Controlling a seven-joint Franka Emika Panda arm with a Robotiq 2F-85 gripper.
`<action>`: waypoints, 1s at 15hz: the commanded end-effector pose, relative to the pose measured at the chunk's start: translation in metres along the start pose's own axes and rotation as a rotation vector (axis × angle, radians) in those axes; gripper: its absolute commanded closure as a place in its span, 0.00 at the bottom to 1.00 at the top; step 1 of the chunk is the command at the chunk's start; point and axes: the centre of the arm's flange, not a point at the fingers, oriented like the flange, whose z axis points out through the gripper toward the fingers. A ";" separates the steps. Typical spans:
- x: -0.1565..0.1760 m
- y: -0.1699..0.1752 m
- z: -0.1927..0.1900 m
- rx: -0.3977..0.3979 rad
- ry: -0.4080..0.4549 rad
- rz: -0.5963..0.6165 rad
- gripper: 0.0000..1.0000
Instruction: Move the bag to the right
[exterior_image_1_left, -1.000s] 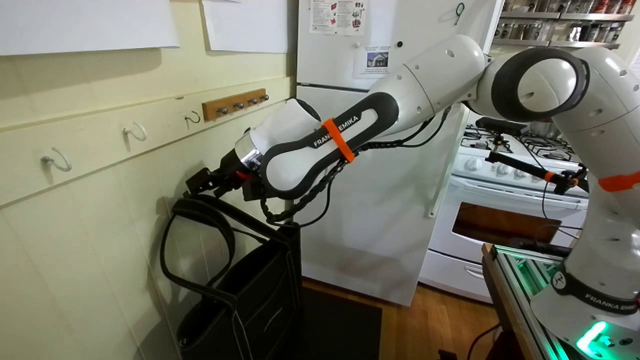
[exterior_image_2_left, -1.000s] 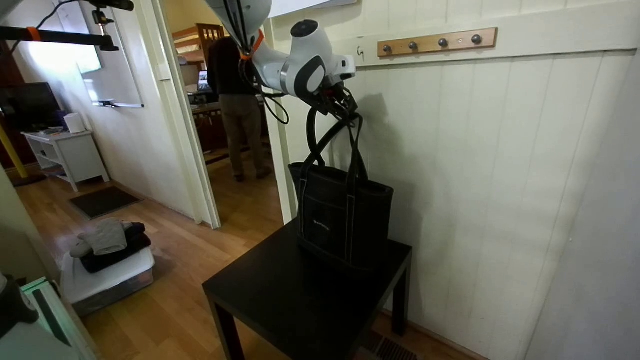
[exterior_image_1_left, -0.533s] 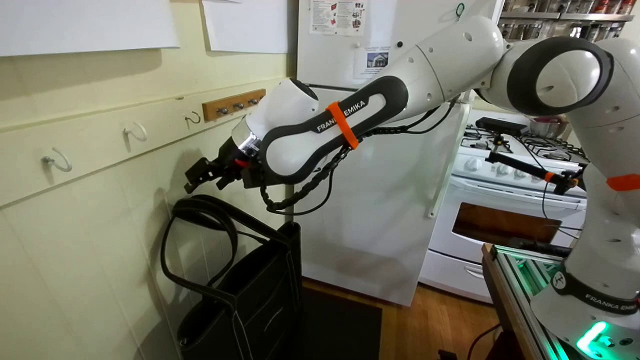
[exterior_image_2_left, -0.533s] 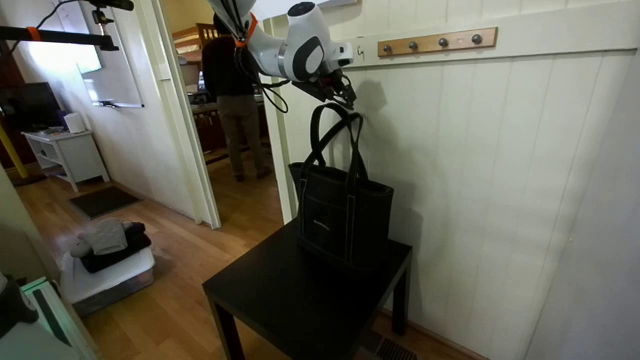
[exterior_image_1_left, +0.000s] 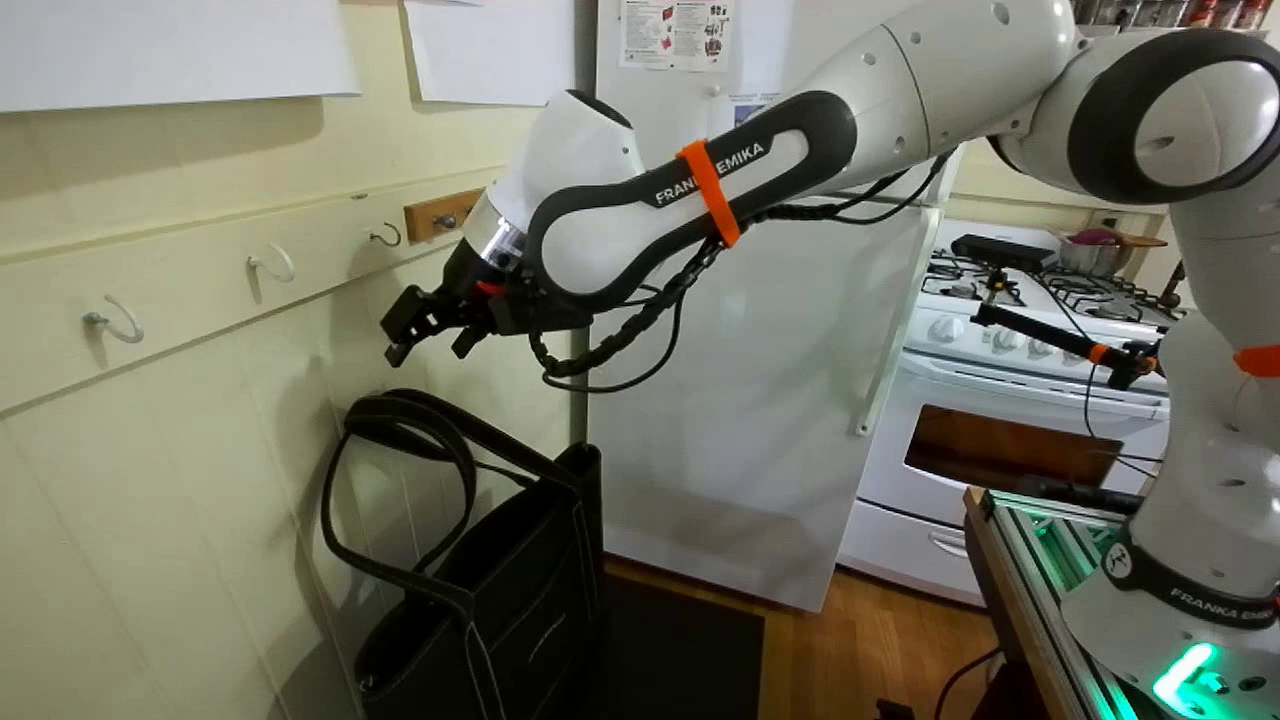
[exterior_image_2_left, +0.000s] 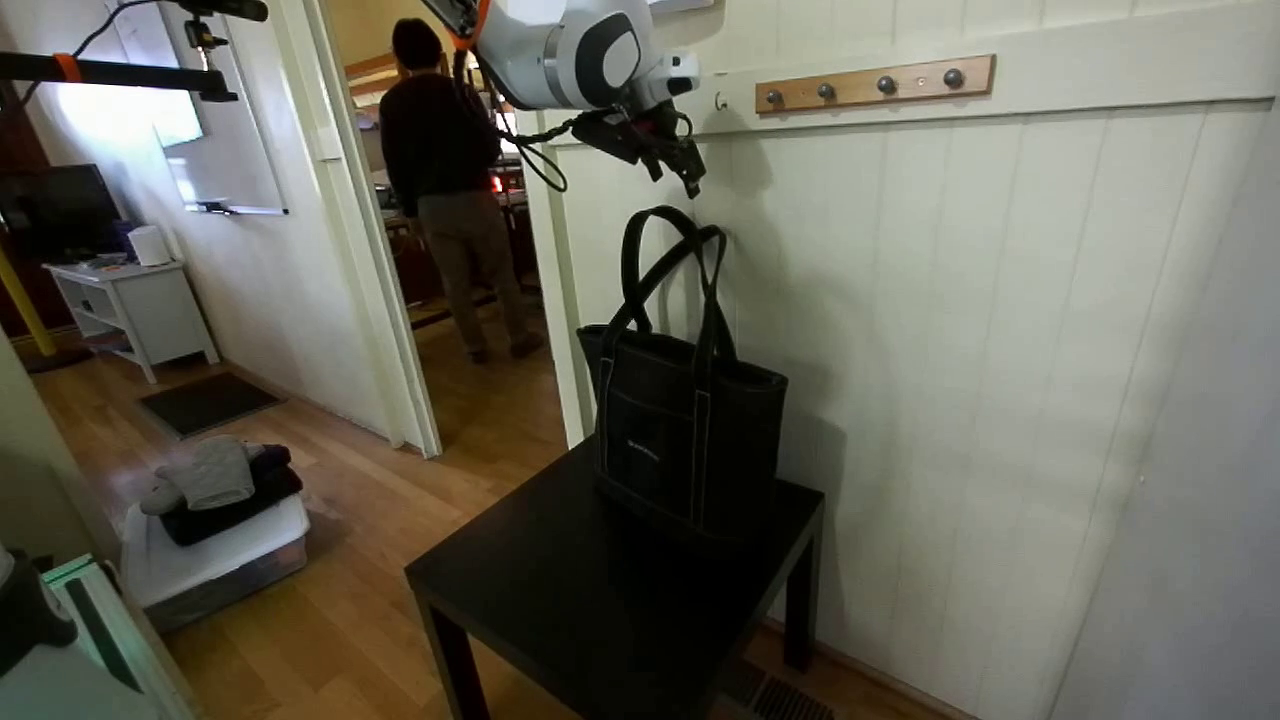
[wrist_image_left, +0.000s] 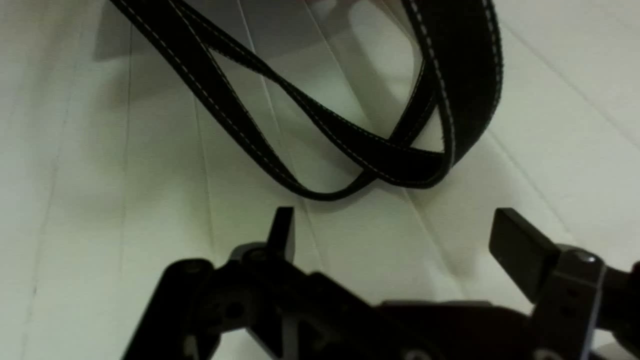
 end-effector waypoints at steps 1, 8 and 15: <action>-0.008 0.000 -0.030 -0.067 -0.047 0.021 0.00; -0.015 0.013 -0.063 -0.153 -0.079 0.035 0.00; -0.036 0.019 -0.092 -0.131 -0.140 -0.112 0.00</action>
